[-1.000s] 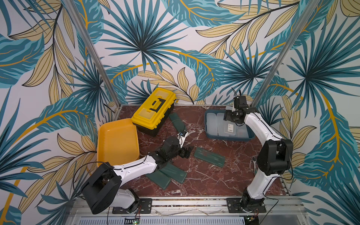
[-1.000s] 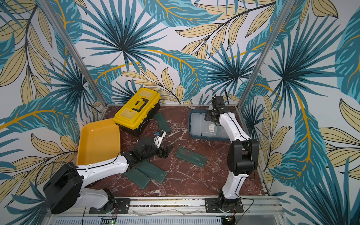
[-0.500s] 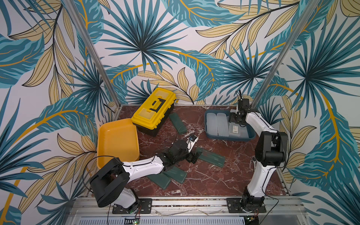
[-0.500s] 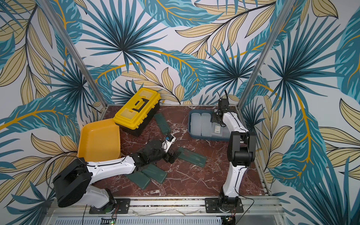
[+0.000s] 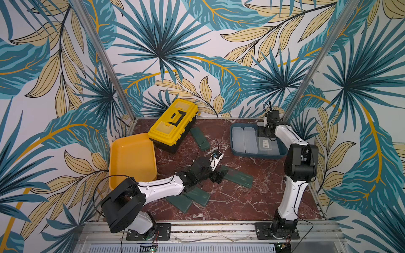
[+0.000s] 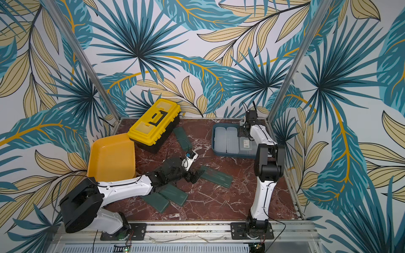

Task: Place the pencil cases by color into the storage box
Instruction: Place the pencil case at the storage box.

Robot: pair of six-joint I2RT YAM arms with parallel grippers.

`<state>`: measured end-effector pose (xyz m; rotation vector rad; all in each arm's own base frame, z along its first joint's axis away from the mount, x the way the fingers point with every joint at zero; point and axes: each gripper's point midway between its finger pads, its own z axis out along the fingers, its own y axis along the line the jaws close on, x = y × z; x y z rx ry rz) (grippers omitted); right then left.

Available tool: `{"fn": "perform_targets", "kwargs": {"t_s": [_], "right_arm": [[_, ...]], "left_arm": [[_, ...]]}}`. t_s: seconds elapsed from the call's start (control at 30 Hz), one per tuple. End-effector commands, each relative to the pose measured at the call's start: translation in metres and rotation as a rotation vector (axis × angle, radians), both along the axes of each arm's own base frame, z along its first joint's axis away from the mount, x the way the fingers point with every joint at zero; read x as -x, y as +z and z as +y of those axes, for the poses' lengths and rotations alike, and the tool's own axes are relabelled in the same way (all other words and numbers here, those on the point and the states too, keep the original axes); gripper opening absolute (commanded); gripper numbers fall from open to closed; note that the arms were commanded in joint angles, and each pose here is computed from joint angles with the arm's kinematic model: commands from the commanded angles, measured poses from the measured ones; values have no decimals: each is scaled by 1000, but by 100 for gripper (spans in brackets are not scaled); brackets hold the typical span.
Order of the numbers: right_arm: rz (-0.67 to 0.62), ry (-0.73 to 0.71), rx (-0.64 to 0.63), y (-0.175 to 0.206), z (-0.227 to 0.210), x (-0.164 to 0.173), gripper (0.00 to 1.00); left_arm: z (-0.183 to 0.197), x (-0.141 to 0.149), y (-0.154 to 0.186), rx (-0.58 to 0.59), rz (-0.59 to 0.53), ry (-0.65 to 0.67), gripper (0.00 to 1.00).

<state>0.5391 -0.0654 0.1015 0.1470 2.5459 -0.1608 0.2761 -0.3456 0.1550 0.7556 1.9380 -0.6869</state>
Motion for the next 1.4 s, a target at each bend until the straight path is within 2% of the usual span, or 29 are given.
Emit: {"fn": "perform_targets", "kwargs": {"t_s": [0.0, 0.7, 0.8, 0.93, 1.03, 1.2, 1.37], "right_arm": [[15, 41, -7, -11, -2, -2, 75], [127, 76, -147, -49, 18, 11, 76], [127, 71, -149, -47, 19, 13, 80], [100, 61, -160, -31, 20, 12, 88], [36, 41, -174, -3, 20, 8, 94], [-44, 0, -204, 43, 22, 5, 96], [-79, -36, -229, 59, 22, 5, 96]], "left_arm": [[-6, 4, 11, 36, -27, -30, 92], [0, 6, 17, 42, -45, -21, 92], [1, 7, 21, 48, -50, -18, 92], [4, 8, 23, 54, -54, -14, 92], [7, 8, 27, 59, -64, -6, 92], [12, 8, 33, 66, -81, 8, 92], [14, 8, 37, 70, -91, 18, 93]]}}
